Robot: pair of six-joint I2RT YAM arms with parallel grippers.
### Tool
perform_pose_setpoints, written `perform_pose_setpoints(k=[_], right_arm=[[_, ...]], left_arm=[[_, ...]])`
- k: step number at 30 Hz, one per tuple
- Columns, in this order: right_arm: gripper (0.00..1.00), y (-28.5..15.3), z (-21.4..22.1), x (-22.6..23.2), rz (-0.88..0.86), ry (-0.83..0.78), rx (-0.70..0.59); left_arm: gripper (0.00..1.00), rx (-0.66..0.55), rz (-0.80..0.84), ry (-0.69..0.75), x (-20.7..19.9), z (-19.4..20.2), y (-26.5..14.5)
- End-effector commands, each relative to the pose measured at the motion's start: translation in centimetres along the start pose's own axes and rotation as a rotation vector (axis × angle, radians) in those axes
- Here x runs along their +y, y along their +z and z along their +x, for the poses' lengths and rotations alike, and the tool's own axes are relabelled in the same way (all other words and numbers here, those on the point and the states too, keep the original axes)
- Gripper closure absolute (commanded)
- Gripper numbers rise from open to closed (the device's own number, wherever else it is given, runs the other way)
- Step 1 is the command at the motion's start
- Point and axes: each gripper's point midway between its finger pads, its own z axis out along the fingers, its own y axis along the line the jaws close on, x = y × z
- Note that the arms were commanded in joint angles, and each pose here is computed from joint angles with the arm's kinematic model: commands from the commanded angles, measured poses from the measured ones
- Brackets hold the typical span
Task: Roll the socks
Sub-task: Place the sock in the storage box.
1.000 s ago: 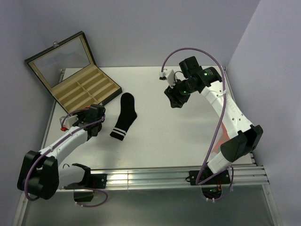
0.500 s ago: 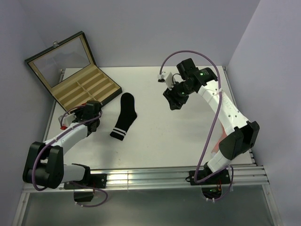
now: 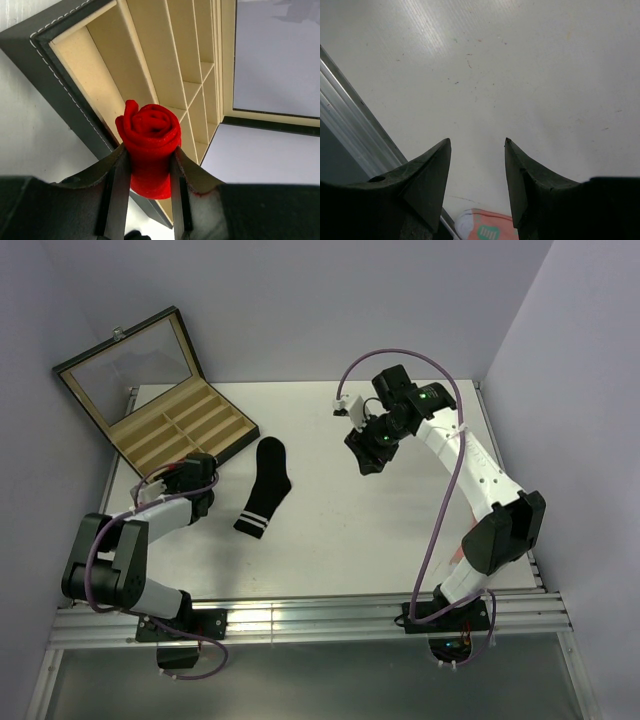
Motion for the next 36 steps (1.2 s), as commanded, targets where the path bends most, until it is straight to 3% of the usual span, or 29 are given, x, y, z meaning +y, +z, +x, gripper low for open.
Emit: perform_pose_setpoints(k=[1, 25, 36], right_arm=[[0.46, 0.3, -0.3, -0.8, 0.010, -0.018, -0.011], [0.46, 2.1, 1.0, -1.0, -0.010, -0.026, 0.031], [0.46, 2.2, 0.9, -0.8, -0.027, -0.020, 0.032]], left_arm=[[1.00, 0.010, 0.033, -0.278, -2.5, 0.3, 0.2], [1.00, 0.001, 0.010, -0.352, -2.5, 0.2, 2.0], [1.00, -0.076, -0.146, -0.333, -0.8, -0.7, 1.6]])
